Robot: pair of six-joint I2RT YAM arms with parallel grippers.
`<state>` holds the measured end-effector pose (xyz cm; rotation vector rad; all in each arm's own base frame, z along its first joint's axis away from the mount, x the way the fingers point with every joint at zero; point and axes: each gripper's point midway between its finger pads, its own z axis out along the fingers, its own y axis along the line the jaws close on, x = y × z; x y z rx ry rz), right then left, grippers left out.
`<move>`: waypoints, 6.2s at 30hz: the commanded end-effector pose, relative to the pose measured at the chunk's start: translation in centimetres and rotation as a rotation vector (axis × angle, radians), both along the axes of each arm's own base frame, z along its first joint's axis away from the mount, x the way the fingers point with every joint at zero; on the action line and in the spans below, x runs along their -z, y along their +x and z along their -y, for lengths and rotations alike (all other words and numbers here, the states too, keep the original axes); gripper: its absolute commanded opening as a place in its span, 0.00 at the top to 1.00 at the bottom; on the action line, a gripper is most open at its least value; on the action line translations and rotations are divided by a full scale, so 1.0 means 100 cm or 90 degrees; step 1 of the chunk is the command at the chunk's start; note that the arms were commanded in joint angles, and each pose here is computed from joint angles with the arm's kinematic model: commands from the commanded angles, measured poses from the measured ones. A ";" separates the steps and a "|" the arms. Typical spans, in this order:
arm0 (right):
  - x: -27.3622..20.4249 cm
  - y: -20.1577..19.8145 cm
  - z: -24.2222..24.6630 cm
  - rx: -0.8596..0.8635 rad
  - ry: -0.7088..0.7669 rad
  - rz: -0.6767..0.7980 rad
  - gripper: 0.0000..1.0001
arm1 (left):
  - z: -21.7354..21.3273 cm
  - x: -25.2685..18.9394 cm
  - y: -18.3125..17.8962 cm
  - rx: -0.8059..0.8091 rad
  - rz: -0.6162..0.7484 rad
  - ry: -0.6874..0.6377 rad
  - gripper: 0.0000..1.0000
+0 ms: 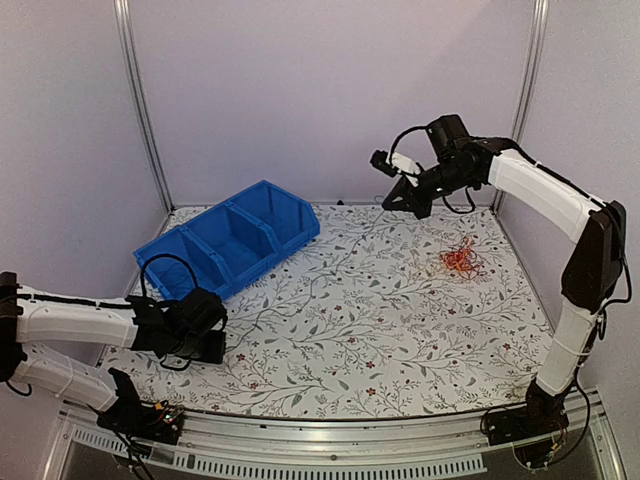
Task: Untangle the cables
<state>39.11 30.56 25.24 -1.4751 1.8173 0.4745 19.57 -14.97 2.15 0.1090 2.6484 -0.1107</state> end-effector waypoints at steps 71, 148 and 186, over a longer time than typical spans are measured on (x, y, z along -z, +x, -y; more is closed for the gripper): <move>-0.001 -0.080 -0.259 -0.165 0.193 0.026 0.95 | -0.142 -0.442 0.191 -0.173 0.564 0.084 1.00; 0.031 0.009 0.214 0.408 0.174 -0.014 0.01 | -0.147 -0.209 0.196 -0.175 0.269 -0.085 0.53; 0.196 0.165 0.203 0.449 -0.077 -0.162 0.28 | 0.189 -0.205 0.069 0.398 0.265 -0.240 0.55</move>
